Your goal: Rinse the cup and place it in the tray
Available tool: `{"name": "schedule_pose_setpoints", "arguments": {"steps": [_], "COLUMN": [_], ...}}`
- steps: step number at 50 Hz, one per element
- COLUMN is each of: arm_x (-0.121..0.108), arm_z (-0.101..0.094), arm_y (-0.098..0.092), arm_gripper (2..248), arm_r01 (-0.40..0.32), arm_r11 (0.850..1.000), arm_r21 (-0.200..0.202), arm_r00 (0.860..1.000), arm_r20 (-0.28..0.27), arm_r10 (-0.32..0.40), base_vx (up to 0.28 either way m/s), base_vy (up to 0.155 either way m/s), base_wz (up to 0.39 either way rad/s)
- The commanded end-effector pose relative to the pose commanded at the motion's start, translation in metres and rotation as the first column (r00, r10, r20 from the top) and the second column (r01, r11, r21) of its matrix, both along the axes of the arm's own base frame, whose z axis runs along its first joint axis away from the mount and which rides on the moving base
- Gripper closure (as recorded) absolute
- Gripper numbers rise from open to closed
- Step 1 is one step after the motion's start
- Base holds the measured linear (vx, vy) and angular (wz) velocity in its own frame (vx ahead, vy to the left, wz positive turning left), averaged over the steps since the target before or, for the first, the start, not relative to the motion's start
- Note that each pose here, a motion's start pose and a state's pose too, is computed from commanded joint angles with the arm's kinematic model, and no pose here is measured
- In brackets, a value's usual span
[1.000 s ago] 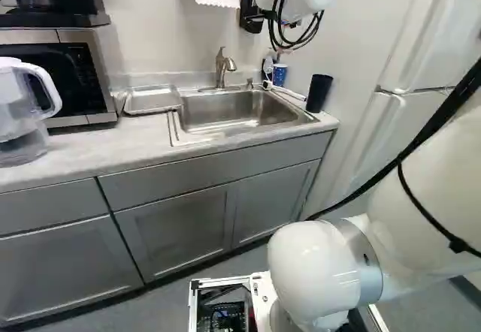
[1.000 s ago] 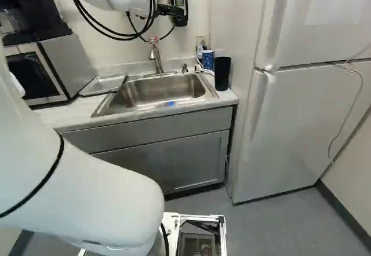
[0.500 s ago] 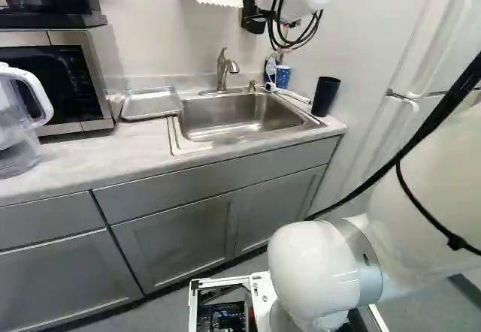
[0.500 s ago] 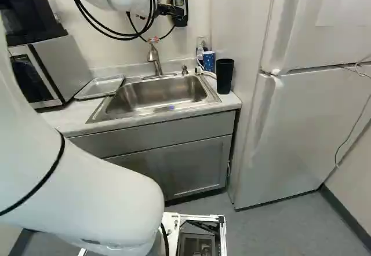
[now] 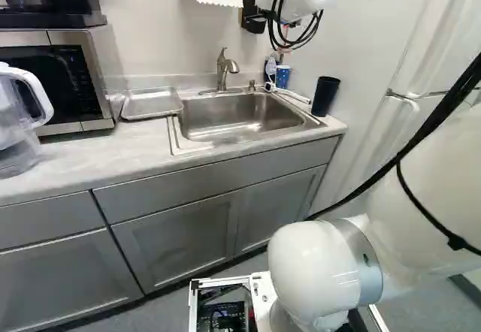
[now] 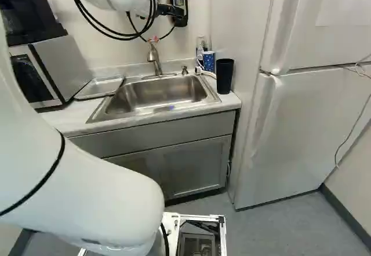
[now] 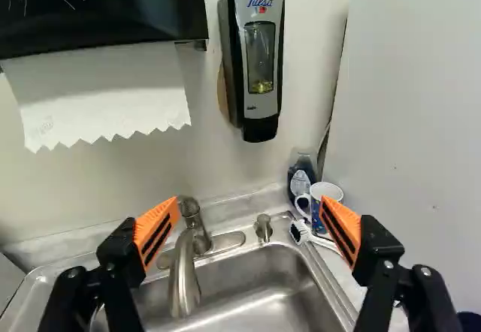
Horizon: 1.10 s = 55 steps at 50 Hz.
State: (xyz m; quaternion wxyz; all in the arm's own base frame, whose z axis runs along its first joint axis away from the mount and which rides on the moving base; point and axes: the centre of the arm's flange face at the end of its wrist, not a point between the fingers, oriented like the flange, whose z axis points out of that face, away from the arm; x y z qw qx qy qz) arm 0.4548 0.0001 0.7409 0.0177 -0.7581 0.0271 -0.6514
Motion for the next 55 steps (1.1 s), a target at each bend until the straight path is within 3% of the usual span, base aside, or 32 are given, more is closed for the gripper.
{"name": "schedule_pose_setpoints", "arguments": {"steps": [16,34,55], "arm_x": [0.006,0.017,0.054], "arm_z": [0.000,-0.006,-0.011], "arm_y": [0.004,0.012,0.023], "arm_gripper": [3,3,3], "arm_r01": [-0.009,-0.029,-0.052], "arm_r11": [1.000,1.000,0.999], "arm_r21": [0.000,0.002,0.004], "arm_r00": [1.000,0.996,0.985], "arm_r20": [-0.010,-0.080,-0.165], "arm_r10": [0.009,0.029,0.052], "base_vx": [0.000,0.000,0.000], "base_vy": [0.000,0.000,0.000], "base_wz": [0.000,0.000,0.000]}}
